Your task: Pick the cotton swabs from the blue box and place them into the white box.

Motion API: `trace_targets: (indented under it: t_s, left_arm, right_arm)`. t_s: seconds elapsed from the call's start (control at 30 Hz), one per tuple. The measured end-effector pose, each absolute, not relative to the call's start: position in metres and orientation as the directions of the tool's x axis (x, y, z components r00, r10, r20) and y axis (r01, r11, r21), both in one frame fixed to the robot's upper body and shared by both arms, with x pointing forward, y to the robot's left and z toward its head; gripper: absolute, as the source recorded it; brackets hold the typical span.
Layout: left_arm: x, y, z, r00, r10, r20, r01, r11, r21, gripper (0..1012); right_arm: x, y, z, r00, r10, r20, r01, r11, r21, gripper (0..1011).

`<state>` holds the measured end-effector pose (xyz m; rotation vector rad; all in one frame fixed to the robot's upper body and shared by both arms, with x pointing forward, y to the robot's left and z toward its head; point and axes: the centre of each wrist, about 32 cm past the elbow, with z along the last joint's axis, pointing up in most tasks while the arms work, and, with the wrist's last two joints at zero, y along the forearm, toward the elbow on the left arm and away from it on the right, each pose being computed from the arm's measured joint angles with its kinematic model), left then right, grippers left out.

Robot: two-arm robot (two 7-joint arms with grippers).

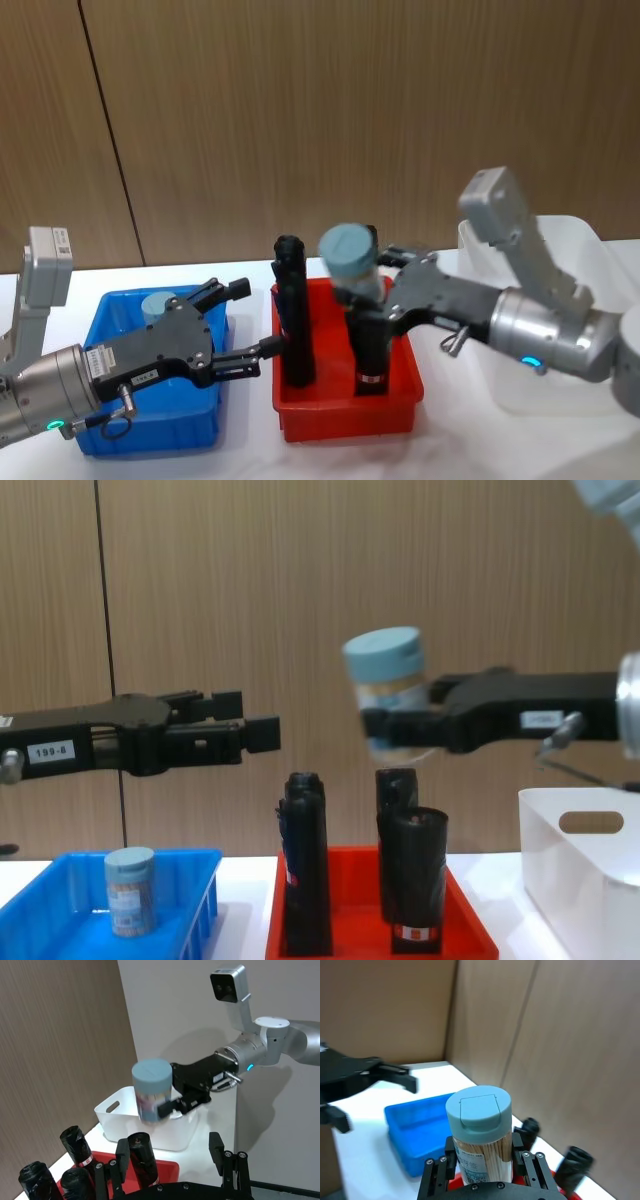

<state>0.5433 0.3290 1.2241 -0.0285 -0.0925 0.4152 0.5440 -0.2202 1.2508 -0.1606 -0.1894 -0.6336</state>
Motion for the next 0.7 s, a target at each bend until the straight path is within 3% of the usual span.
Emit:
trace_targets:
  t_s: [0.7]
  left_arm:
    - [0.543,0.329,1.224,0.911,0.404,0.084,-0.401,0.915,-0.047,1004]
  right_arm:
    - [0.558,-0.297,1.256,0.571,-0.798,0.193,0.818,0.574,-0.045,641]
